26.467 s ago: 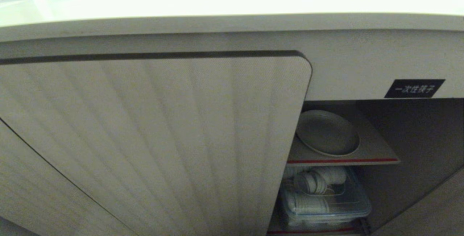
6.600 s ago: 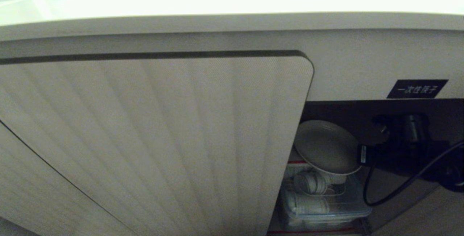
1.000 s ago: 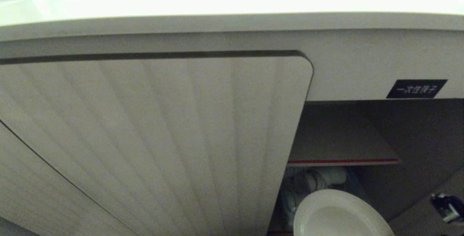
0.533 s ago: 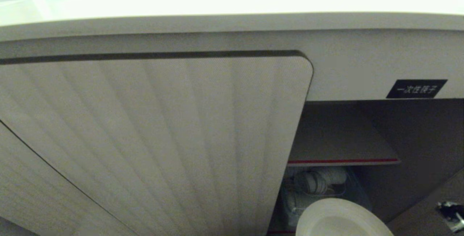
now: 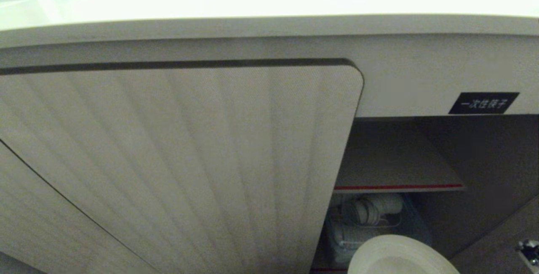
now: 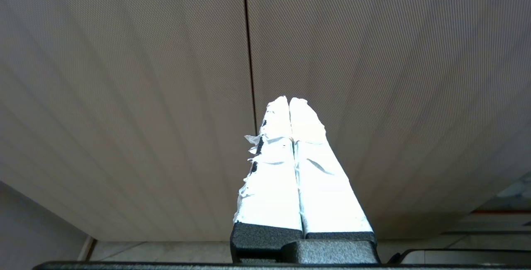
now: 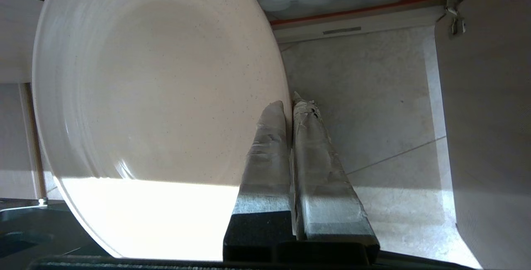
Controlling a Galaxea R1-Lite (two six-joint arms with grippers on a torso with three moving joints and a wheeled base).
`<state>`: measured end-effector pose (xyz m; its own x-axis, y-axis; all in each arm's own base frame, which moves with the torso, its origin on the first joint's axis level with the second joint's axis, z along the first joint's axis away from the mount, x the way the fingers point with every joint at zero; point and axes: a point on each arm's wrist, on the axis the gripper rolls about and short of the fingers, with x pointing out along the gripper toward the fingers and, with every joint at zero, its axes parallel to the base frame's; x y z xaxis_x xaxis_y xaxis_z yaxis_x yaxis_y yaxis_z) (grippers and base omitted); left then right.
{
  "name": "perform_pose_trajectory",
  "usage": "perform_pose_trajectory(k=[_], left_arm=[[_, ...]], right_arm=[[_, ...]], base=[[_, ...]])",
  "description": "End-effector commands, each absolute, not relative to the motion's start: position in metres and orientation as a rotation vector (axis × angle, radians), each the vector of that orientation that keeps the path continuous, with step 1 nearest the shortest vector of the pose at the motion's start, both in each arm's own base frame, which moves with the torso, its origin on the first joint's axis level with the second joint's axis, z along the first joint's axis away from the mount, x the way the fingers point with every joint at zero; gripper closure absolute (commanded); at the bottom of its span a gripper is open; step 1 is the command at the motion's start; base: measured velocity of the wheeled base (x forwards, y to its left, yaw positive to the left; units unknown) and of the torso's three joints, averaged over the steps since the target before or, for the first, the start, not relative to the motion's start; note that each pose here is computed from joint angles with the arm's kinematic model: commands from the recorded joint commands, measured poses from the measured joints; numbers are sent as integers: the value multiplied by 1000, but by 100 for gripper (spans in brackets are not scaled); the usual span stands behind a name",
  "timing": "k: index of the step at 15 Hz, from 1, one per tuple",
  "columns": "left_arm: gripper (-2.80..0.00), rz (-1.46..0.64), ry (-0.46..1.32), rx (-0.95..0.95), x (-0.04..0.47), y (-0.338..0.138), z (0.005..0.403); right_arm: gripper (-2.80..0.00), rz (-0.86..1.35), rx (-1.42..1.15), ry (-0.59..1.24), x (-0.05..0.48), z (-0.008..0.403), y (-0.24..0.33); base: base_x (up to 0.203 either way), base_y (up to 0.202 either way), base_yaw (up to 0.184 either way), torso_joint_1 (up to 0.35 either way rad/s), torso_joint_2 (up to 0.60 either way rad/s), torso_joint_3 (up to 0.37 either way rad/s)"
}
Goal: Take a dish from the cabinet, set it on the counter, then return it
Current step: Place it on the table
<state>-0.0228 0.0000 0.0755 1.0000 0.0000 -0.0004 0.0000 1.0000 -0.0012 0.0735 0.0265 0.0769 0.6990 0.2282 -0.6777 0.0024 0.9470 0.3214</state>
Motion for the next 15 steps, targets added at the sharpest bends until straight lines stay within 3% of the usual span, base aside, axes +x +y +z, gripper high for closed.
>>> perform_pose_trajectory(k=[1,15], left_arm=[[0,0,0,-2,-23,0,75],[0,0,0,-2,-23,0,75]], right_arm=[[0,133,303,787,73,77,26],[0,144,272,793,69,76,25]], base=[[0,0,0,0,0,0],[0,0,0,0,0,0]])
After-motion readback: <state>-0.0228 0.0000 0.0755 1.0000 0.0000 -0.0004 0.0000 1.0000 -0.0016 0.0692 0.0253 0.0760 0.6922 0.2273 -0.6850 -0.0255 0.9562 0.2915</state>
